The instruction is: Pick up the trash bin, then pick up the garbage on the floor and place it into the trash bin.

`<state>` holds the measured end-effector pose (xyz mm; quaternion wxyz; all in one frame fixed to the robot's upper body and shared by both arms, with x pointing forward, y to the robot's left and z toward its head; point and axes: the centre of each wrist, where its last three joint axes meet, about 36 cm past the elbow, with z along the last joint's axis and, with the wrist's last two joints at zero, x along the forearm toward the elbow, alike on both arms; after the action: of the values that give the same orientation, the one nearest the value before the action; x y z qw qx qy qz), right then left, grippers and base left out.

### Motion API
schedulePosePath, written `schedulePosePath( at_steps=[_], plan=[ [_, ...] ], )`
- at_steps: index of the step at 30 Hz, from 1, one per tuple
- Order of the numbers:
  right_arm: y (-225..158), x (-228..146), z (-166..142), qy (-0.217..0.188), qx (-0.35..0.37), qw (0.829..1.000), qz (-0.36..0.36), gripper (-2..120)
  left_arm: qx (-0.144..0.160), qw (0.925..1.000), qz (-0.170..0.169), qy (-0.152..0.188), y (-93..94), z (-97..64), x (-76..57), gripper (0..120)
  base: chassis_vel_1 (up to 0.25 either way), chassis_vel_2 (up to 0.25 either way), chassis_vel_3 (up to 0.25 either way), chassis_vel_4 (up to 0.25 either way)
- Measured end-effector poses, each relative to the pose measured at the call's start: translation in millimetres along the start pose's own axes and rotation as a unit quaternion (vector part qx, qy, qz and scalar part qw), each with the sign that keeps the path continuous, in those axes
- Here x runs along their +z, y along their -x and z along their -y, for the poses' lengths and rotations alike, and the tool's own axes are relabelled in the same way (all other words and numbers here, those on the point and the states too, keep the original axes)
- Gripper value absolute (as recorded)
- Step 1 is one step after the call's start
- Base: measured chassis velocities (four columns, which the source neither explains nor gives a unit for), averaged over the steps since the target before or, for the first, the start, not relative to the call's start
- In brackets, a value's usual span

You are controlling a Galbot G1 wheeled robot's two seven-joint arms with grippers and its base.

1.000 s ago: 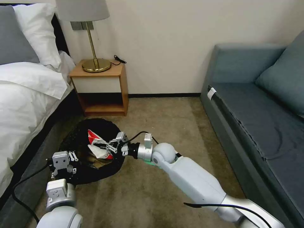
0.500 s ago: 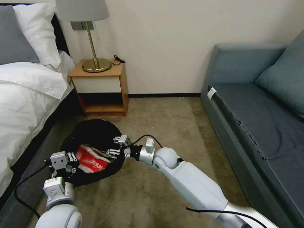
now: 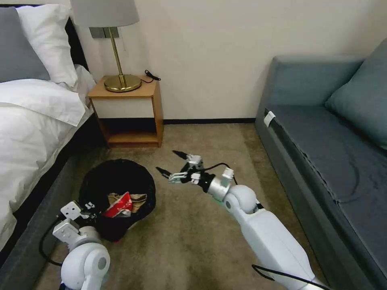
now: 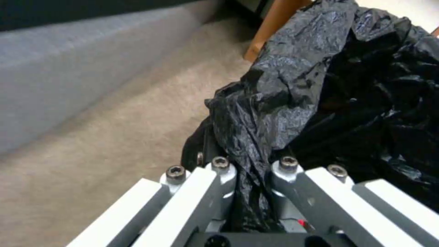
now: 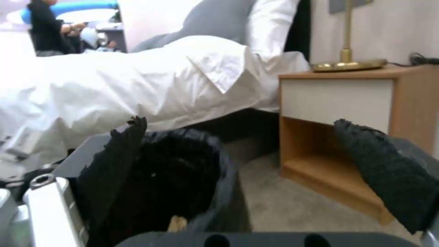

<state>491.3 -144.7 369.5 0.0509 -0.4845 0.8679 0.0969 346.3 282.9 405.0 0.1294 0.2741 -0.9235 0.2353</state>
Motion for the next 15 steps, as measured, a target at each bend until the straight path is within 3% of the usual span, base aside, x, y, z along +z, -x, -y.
schedulePosePath(
  at_steps=[4, 10, 15],
  plan=[
    [-7.6, 10.2, -6.8, 0.005, 0.011, 1.0, 0.007, 100, 0.015, 0.9995, 0.002, -0.028, 19.5, 7.1, -2.0, 3, 0.0, 0.0, 0.0, 0.0],
    [-11.1, 18.5, -7.1, 0.008, 0.021, 1.0, 0.008, 100, 0.009, 0.9995, -0.008, -0.029, 32.8, 6.7, 6.7, 3, 0.0, 0.0, 0.0, 0.0],
    [-13.4, 22.7, -5.1, 0.01, 0.032, 0.999, 0.007, 100, 0.004, 0.9995, -0.031, -0.01, 36.2, -7.1, 19.5, 23, 0.0, 0.0, 0.0, 0.0]
  ],
)
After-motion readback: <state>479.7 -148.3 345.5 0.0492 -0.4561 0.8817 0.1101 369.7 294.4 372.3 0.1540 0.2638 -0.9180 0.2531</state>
